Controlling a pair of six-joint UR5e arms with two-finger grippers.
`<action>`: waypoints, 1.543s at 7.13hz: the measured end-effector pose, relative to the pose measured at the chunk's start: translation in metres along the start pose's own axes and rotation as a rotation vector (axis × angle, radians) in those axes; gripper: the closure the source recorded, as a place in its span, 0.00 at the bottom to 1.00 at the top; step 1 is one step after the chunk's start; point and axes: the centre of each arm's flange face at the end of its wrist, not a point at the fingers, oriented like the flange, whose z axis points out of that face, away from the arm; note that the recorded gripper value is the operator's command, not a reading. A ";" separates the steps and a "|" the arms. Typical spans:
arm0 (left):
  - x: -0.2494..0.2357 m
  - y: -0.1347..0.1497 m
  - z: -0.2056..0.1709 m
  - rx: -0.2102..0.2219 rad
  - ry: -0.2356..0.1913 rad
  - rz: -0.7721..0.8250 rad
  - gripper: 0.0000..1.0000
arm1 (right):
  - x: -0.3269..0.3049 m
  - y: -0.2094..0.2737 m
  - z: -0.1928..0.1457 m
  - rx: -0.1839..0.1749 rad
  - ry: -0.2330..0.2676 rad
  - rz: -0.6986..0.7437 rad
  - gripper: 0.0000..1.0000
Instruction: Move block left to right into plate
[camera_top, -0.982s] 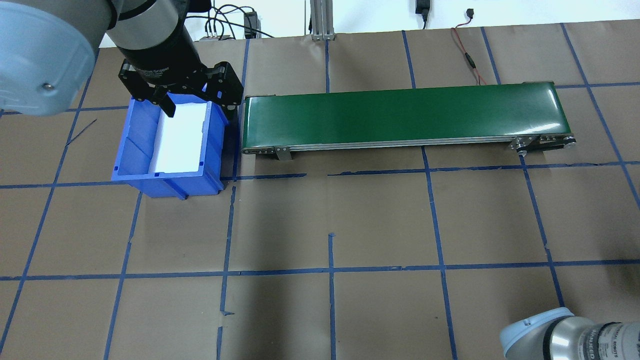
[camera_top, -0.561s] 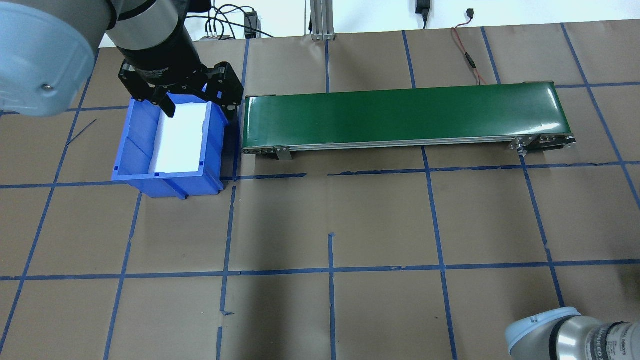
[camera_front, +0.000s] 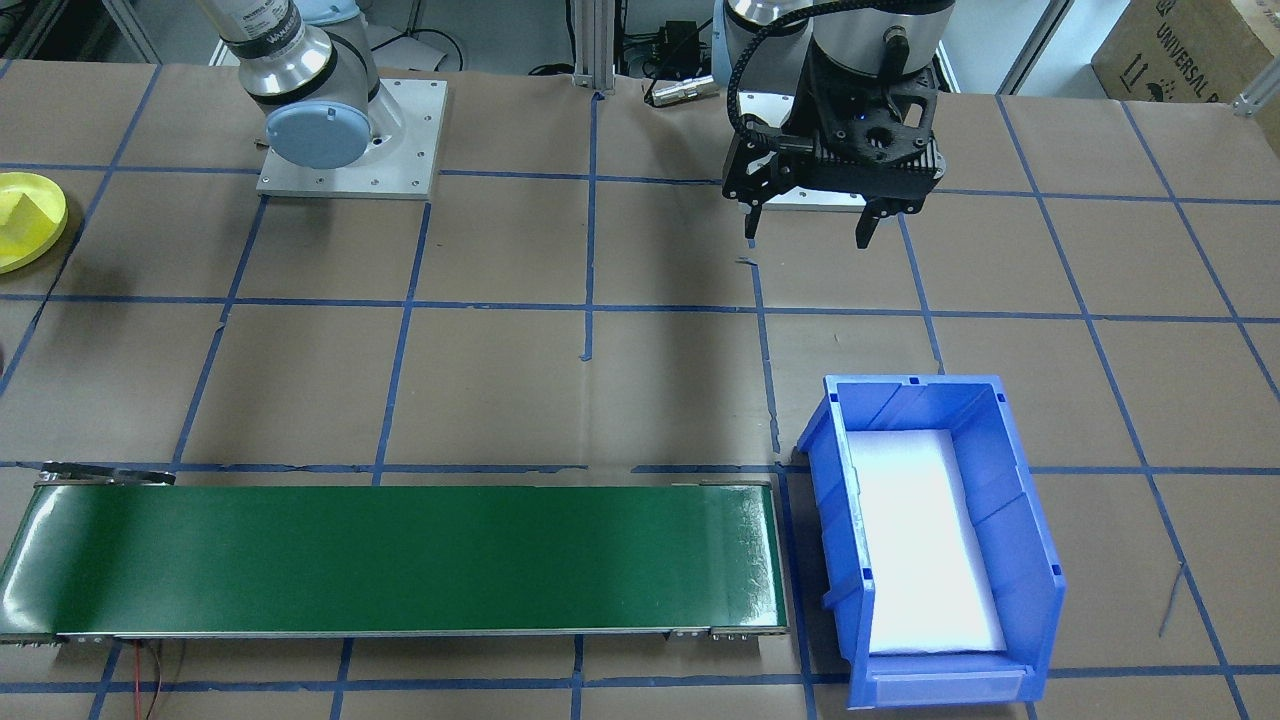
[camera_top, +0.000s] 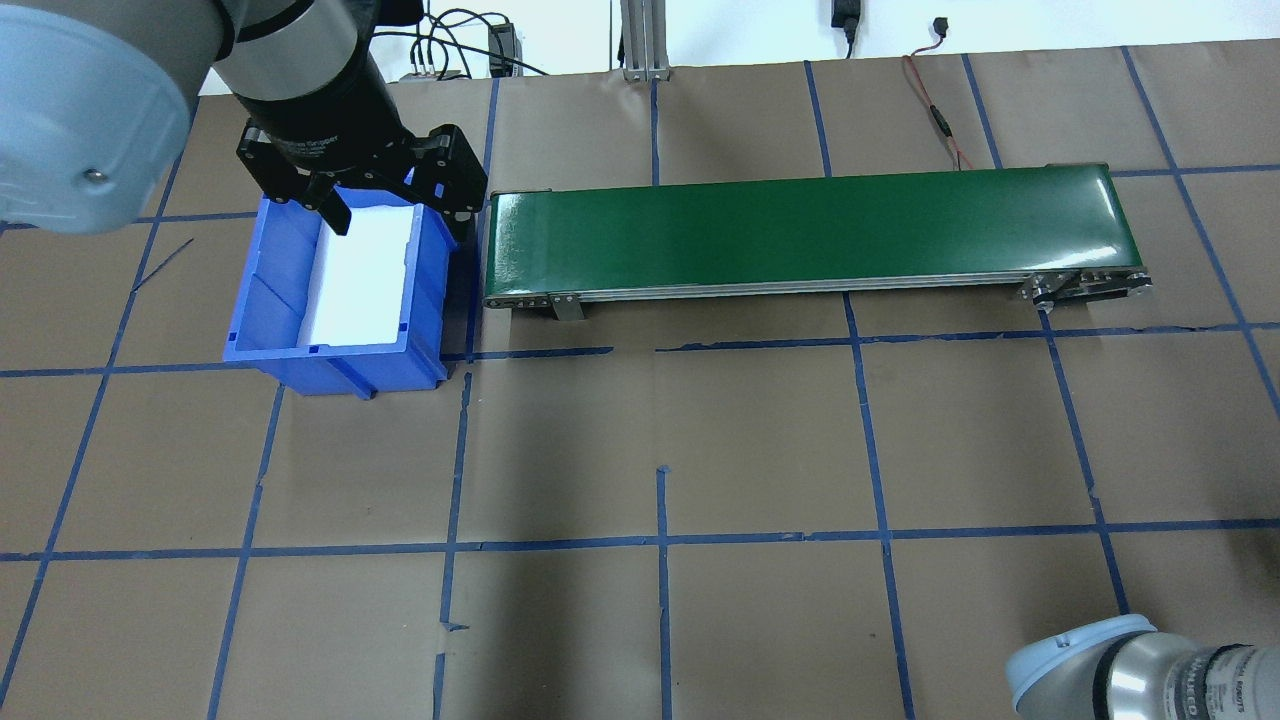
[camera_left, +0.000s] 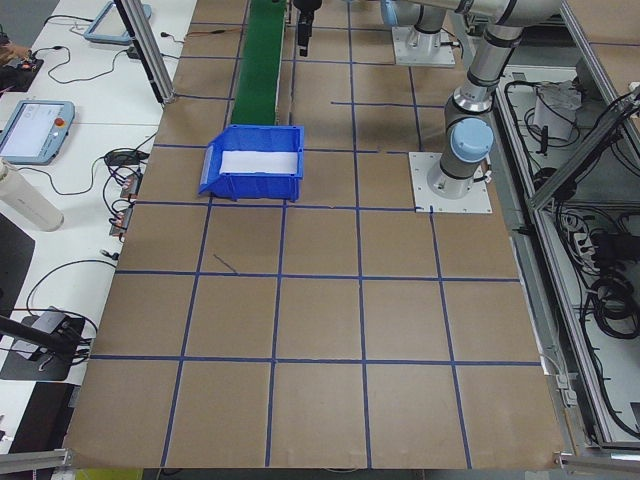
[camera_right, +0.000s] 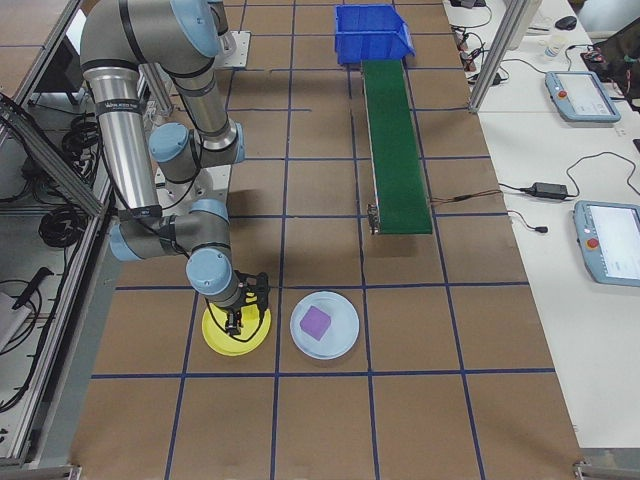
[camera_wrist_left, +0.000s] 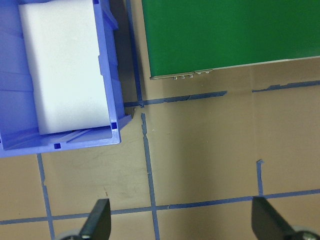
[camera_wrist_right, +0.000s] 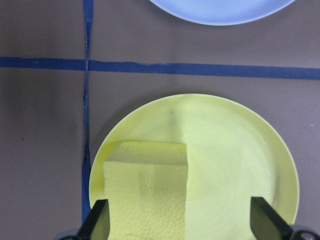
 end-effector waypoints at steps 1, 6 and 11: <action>0.000 0.000 0.000 0.000 0.001 -0.001 0.00 | -0.006 -0.031 -0.013 0.000 0.037 -0.024 0.00; 0.000 0.000 -0.001 0.002 0.001 -0.001 0.00 | -0.196 -0.205 -0.135 -0.033 0.106 -0.059 0.00; 0.000 0.000 -0.001 0.002 0.000 -0.002 0.00 | -0.467 -0.292 -0.225 0.003 0.160 -0.001 0.00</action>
